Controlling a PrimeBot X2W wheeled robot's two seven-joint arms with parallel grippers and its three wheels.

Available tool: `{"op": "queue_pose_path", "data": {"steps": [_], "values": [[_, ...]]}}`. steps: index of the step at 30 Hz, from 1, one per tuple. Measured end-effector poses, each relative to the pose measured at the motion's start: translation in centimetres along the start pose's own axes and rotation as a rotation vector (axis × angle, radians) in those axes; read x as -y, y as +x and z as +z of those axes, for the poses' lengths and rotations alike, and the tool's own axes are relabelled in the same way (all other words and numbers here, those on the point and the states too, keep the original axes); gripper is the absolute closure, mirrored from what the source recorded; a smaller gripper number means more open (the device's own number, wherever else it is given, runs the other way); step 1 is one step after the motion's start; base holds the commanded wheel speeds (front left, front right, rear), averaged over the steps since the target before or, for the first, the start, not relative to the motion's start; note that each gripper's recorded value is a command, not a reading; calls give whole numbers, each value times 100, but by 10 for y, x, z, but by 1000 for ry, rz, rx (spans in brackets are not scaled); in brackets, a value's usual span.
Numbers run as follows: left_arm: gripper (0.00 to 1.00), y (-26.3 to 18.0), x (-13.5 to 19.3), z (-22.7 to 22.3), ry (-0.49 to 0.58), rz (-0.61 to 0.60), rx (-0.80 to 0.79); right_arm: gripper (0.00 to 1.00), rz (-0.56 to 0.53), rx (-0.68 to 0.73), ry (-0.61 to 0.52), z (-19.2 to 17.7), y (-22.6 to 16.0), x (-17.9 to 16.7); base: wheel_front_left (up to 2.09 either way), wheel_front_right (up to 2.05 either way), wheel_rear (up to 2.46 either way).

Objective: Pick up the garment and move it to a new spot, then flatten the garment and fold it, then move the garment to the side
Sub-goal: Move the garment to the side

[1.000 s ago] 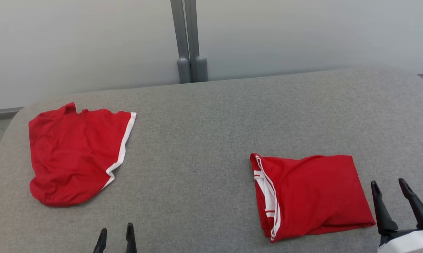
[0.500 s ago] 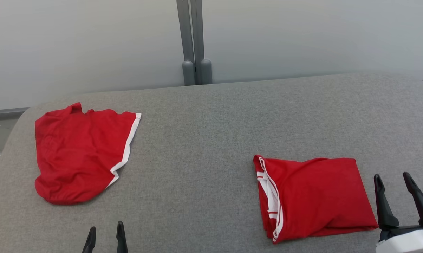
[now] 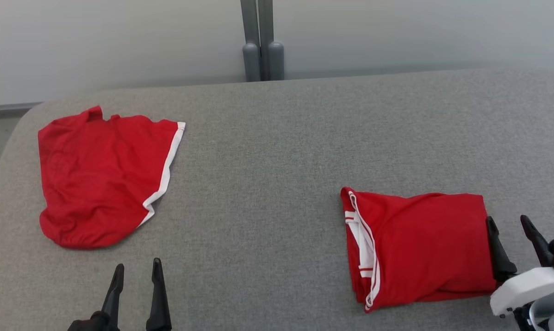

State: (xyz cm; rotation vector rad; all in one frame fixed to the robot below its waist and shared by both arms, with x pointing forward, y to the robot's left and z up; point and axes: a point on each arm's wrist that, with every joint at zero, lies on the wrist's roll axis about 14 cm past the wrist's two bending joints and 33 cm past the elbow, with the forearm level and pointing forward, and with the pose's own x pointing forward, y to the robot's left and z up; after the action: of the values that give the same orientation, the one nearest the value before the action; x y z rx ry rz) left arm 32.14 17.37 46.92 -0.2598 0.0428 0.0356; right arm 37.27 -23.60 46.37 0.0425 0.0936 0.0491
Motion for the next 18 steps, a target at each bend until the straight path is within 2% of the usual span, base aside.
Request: {"op": "queue_pose_path", "data": {"steps": [7,12,14,18], "values": [[0,7,-7,-19,-4,25,-62,0,-25,-295,75,-73,17,2,0,0,0],[0,5,-15,-26,-1,56,-87,0,-3,-391,153,-93,23,-11,0,0,0],[0,6,-14,-27,-2,54,-94,100,11,-405,169,-92,26,-13,0,0,0],[0,12,-9,-27,-2,38,-92,100,43,-390,220,-78,34,-17,0,0,0]]}}
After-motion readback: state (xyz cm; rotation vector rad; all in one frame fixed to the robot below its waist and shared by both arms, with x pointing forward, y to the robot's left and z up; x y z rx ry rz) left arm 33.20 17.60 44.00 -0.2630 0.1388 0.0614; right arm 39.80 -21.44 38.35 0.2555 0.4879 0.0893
